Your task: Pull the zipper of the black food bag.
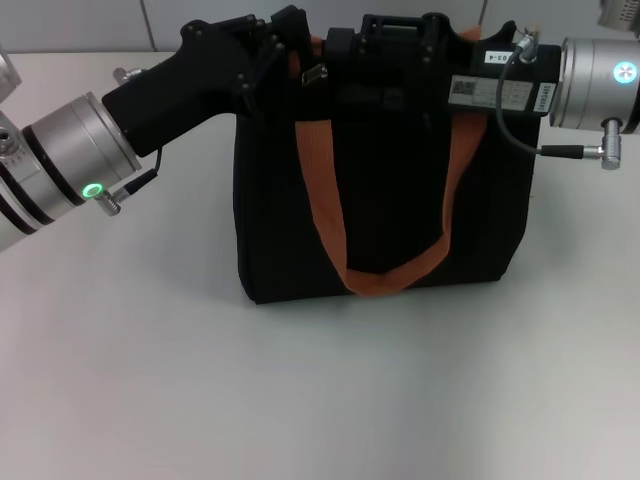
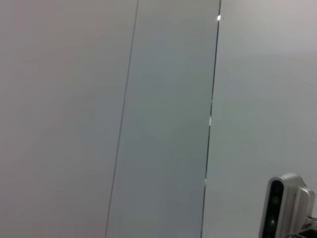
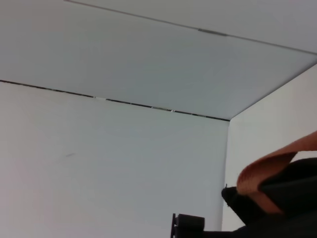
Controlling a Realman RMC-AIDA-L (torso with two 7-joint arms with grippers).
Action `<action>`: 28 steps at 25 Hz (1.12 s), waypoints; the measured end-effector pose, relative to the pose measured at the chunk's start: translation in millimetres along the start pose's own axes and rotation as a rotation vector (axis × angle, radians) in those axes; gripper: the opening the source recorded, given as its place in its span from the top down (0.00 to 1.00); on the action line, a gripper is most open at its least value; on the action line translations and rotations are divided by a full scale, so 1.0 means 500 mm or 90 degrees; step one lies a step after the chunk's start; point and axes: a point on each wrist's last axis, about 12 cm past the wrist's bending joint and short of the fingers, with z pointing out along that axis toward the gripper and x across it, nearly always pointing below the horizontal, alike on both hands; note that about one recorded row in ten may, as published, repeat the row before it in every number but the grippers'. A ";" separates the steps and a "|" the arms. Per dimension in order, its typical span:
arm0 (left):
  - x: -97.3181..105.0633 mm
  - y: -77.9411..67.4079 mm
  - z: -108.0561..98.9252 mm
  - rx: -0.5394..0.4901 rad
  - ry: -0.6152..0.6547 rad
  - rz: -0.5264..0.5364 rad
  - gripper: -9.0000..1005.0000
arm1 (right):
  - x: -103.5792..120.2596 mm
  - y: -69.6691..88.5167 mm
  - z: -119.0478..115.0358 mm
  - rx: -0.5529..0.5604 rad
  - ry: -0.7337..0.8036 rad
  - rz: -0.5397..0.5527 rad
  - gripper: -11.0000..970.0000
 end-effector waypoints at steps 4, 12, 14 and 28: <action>-0.001 -0.005 -0.002 0.011 -0.006 -0.028 0.93 | 0.000 0.003 0.001 -0.016 -0.009 -0.013 0.31; -0.001 -0.005 -0.007 0.005 -0.013 -0.041 0.93 | 0.007 -0.003 -0.007 -0.021 -0.016 -0.025 0.31; -0.001 -0.005 -0.006 0.004 -0.013 -0.041 0.93 | 0.009 -0.005 -0.009 -0.024 -0.018 -0.027 0.31; -0.002 -0.001 -0.002 -0.003 -0.011 -0.039 0.93 | 0.014 -0.002 -0.020 -0.038 -0.022 -0.099 0.32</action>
